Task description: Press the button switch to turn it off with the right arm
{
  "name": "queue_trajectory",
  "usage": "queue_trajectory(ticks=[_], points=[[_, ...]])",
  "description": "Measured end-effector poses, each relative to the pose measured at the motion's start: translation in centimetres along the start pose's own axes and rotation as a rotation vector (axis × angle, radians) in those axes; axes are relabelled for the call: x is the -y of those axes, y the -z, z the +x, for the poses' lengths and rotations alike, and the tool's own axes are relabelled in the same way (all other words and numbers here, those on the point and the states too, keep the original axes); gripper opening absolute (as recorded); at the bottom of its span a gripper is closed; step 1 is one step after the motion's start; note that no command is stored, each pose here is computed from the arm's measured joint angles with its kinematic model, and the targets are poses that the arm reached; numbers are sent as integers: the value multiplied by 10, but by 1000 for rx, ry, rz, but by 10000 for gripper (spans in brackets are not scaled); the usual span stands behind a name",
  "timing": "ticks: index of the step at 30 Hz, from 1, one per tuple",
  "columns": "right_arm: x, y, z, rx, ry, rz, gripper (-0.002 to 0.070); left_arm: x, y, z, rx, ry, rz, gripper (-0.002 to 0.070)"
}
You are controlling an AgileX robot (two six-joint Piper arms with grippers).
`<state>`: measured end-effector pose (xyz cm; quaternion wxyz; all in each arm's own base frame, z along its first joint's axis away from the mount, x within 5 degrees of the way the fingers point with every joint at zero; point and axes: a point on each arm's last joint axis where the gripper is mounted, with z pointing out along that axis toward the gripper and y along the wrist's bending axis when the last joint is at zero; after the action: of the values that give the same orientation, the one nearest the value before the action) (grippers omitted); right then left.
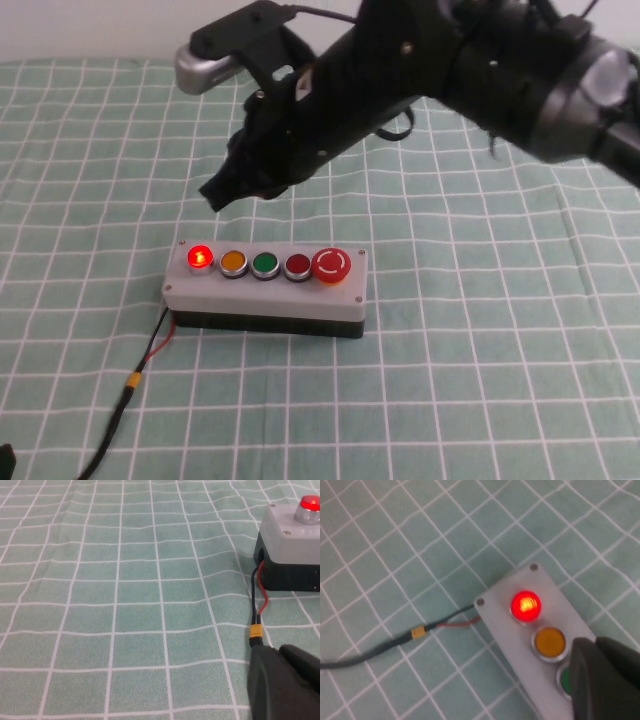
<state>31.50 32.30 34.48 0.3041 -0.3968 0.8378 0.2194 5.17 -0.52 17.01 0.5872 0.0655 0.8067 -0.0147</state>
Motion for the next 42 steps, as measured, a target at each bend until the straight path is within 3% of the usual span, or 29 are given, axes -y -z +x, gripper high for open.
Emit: queue_trajectory(ticks=[11,21,25,33,42], points=[[-4,-59,-24,49,36,-22,-15,0,0,0,0,0,0,-3],[9,-129,8,-72,9,-24,-15,0,0,0,0,0,0,-3],[9,-132,8,-77,8,-28,-15,0,0,0,0,0,0,-3],[9,-100,-12,-56,82,31,-15,0,0,0,0,0,0,-3],[-12,37,-62,140,169,105,-15,0,0,0,0,0,0,-3]])
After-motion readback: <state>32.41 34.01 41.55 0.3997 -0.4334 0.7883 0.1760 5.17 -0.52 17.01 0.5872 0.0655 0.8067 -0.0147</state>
